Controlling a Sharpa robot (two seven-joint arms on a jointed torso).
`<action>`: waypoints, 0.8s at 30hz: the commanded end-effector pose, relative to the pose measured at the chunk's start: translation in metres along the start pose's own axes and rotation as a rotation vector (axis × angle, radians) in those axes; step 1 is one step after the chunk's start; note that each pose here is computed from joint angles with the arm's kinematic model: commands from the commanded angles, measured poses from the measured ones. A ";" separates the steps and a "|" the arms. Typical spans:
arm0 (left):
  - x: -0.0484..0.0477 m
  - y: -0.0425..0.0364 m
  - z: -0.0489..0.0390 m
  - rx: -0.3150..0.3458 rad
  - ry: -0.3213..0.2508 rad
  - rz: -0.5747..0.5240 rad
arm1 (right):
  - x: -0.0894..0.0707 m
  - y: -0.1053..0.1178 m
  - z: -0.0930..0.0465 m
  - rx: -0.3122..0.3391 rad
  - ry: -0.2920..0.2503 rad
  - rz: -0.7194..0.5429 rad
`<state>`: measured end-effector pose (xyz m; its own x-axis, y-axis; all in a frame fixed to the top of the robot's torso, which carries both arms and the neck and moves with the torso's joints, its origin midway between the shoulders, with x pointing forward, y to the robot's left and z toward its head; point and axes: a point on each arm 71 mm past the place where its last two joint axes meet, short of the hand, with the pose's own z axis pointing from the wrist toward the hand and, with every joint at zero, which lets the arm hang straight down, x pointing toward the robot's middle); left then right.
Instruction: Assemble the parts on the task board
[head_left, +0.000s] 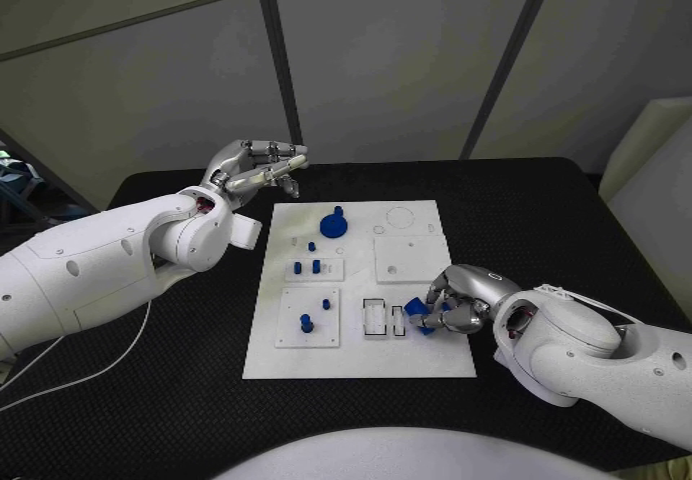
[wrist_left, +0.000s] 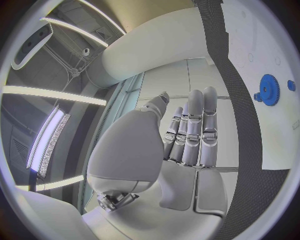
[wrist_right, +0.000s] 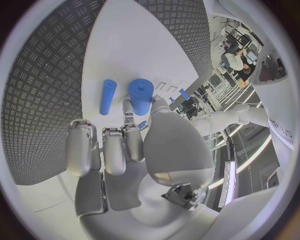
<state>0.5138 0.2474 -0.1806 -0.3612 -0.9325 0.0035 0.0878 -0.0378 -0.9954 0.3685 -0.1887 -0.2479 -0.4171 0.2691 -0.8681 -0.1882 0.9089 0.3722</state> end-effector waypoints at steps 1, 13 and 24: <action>0.0009 -0.0017 0.0000 0.009 0.008 -0.007 | -0.007 0.005 -0.004 -0.017 -0.089 0.125; 0.0021 -0.0018 -0.0002 0.007 0.014 -0.010 | -0.003 0.020 -0.002 -0.050 -0.066 0.267; 0.0037 -0.0017 0.0001 0.007 0.018 -0.012 | 0.013 0.036 0.010 -0.042 0.080 0.232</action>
<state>0.5127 0.2457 -0.1804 -0.3677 -0.9299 0.0056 0.0867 -0.0403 -0.9954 0.3669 -0.1506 -0.2451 -0.4650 0.4748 -0.7473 -0.1329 0.7971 0.5891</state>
